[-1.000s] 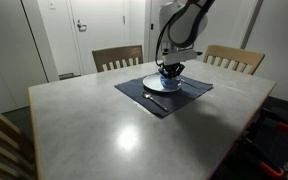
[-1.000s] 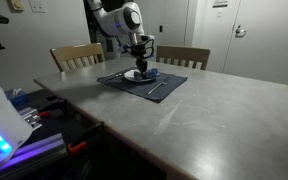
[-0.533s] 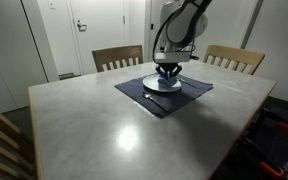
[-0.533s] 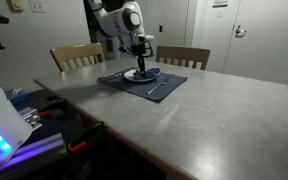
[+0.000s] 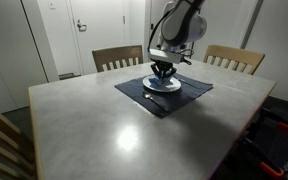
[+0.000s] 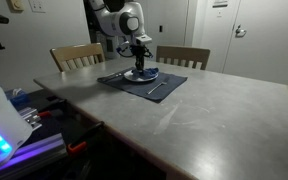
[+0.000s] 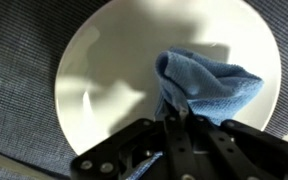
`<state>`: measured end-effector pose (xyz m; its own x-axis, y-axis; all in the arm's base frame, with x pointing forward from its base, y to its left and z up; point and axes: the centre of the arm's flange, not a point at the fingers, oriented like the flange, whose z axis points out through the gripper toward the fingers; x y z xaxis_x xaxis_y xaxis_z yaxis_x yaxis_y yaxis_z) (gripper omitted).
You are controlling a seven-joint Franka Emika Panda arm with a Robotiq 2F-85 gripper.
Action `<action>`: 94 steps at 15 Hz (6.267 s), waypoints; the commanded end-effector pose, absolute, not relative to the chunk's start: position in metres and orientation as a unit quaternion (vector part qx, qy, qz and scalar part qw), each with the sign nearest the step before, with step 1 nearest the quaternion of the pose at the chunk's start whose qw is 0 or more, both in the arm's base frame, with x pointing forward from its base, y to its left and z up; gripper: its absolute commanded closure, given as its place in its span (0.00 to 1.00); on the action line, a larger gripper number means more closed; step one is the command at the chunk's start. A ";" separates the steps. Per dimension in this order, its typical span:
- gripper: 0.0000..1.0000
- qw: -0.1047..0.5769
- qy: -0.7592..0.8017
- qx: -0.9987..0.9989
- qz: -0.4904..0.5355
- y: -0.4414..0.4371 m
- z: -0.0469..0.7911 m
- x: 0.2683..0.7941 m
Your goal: Use the cloth to wipe the plate
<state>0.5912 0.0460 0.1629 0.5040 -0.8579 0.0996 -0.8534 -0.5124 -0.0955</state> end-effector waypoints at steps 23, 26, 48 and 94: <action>0.98 0.071 0.432 -0.886 0.150 0.018 0.147 0.561; 0.98 0.043 0.427 -0.893 0.137 0.018 0.146 0.560; 0.98 -0.035 0.493 -0.869 -0.028 0.042 0.149 0.581; 0.98 -0.058 0.509 -0.859 -0.012 0.049 0.138 0.619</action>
<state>0.5977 0.0416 0.1622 0.4575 -0.8869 0.0644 -0.8861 -0.4485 0.1172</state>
